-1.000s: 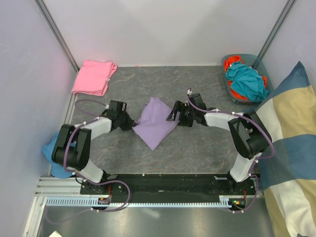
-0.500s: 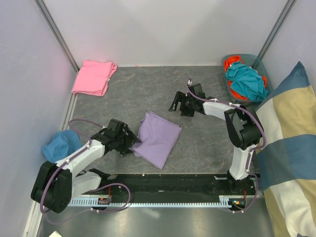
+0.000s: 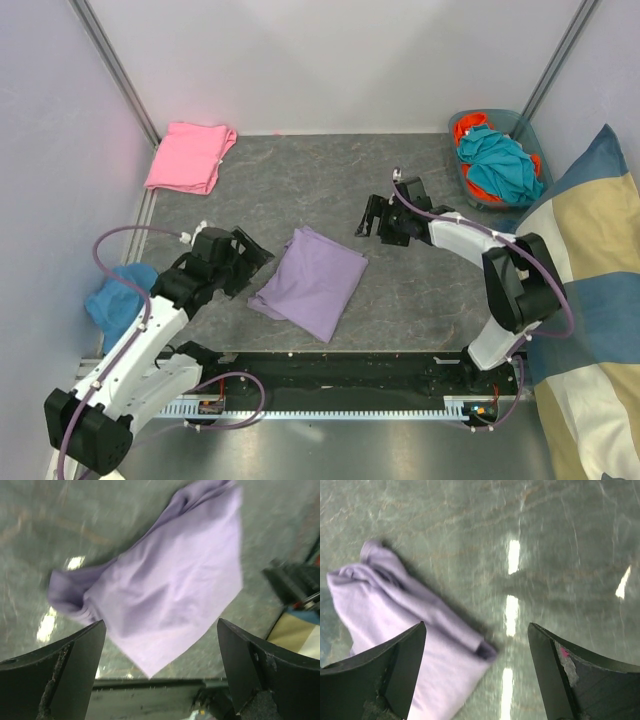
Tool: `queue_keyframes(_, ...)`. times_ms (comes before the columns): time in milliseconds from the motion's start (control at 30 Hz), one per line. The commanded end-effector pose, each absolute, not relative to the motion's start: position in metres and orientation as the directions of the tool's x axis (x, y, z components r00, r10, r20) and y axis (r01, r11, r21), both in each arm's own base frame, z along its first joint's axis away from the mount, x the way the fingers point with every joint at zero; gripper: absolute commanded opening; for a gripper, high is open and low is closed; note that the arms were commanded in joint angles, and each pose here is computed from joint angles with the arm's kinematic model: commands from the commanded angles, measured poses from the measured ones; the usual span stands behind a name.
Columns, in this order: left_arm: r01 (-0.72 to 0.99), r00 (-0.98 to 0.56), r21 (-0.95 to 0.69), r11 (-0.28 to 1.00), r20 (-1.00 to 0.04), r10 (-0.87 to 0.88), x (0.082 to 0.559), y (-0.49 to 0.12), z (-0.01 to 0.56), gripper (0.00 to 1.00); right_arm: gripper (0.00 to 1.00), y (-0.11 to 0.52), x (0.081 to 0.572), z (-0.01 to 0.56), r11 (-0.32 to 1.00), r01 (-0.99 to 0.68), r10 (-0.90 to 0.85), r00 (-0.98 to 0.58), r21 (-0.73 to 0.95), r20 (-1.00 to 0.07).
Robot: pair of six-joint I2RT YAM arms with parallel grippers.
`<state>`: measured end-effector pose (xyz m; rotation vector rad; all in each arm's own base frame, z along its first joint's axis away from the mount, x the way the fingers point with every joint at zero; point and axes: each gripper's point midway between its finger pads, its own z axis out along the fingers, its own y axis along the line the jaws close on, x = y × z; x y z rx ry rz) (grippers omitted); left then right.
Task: Fold and stack the t-shirts
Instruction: Smooth out wrinkles on the folded tshirt
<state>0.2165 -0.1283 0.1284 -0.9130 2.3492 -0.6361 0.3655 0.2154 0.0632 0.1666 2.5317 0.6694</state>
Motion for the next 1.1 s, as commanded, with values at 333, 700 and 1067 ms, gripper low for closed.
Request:
queue_keyframes(333,-0.018,-0.711,-0.382,0.924,-0.645,-0.281,0.343,-0.167,0.123,1.00,0.92,0.234,0.289,0.096,0.782,-0.020,0.302,-0.863,0.623,-0.405)
queue_keyframes(700,0.041,-0.767,-0.329,0.944,-0.615,-0.181,0.354,-0.177,0.068,1.00,0.92,0.280,0.253,0.081,0.724,-0.026,0.278,-0.903,0.689,-0.326)
queue_keyframes(1067,-0.015,-0.751,-0.224,0.975,-0.641,-0.159,0.352,-0.152,0.080,1.00,0.93,0.284,0.247,0.035,0.793,0.033,0.261,-0.921,0.609,-0.290)
